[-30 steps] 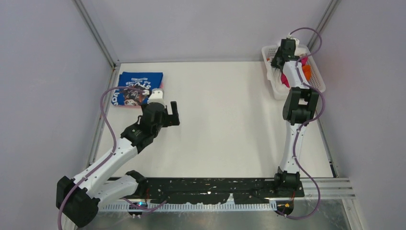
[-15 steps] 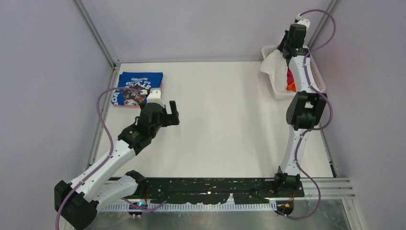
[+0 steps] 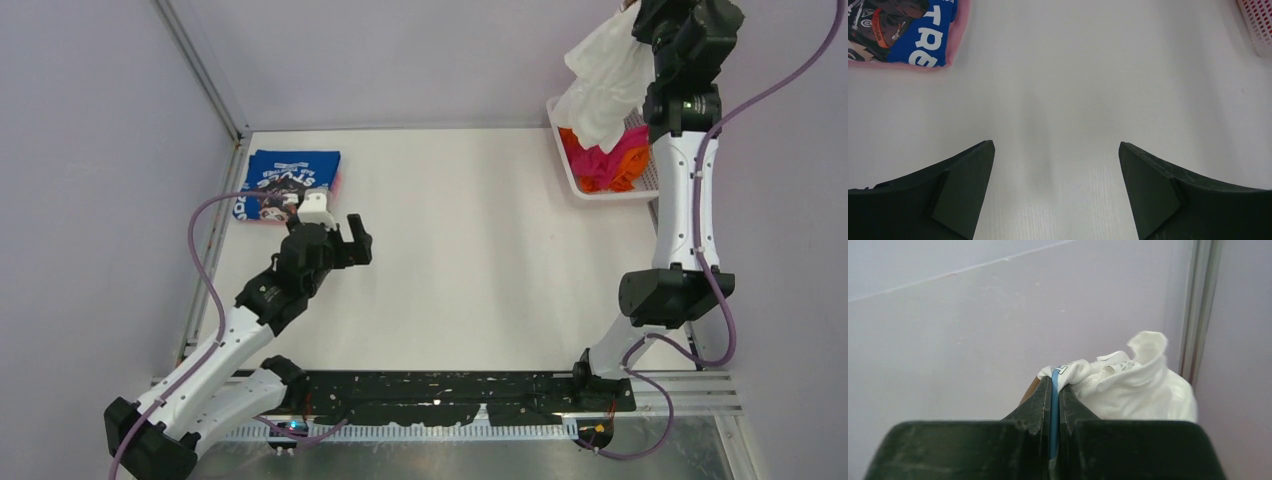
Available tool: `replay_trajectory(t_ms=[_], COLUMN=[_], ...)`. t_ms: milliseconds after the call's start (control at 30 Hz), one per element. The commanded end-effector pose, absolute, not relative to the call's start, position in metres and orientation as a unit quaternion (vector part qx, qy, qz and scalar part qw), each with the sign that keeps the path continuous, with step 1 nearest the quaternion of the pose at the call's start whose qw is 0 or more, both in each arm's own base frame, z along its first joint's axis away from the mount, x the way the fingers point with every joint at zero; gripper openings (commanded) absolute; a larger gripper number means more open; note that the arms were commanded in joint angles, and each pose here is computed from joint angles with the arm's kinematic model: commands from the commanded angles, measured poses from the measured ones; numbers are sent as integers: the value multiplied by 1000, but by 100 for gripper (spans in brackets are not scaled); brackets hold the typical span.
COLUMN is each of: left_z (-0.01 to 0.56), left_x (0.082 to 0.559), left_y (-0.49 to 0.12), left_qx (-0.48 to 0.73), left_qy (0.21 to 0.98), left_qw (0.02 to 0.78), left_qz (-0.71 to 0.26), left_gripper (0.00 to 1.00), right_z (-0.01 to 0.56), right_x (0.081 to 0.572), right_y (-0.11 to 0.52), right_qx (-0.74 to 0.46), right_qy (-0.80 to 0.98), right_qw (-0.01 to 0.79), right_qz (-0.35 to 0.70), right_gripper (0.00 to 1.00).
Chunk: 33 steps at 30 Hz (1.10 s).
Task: Fold and stack the t-shirts
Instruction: Move the tshirt to the center of the board
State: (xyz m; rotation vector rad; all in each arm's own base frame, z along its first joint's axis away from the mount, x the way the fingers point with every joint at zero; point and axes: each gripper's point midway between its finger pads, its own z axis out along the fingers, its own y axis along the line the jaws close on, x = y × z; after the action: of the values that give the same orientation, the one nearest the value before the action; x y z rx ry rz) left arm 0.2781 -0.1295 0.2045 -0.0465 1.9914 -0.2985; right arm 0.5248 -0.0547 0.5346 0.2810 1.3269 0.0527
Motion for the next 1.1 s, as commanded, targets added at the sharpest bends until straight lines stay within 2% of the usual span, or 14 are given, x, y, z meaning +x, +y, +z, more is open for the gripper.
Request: replay_trajectory(t_ms=[0,233,467,600,800,1033,1067], left_z=[225,233,239,238,242,228,225], left_x=[275,258,239,228,218,225,227], left_y=[-133,-123,-102,-84,-75,-79,-81], left_qx=[-33,-53,-89,-118,-129,-129,-127], left_qy=[811,799,792,790,778,798,803], left_qw=[561,570,576,580,591,569,564], left_qz=[-163,-183,-180,-163,-169,-152,-148], left_gripper=[100,100,100,100,100,100,100], right_z=[598,614,567,531,453,331,302], right_x=[470,390,318,293,303,362,375], right_y=[-6,78,208,255,269,232,225], right_qx=[49,-57,-215,-271,-248,-123,-103], right_qy=[566,583,624,644,718,835,854], right_qw=[814,753,619,545,477,453,444], right_qz=[124,300,425,463,442,285,252], right_gripper=[5,5,5,5,5,6,11])
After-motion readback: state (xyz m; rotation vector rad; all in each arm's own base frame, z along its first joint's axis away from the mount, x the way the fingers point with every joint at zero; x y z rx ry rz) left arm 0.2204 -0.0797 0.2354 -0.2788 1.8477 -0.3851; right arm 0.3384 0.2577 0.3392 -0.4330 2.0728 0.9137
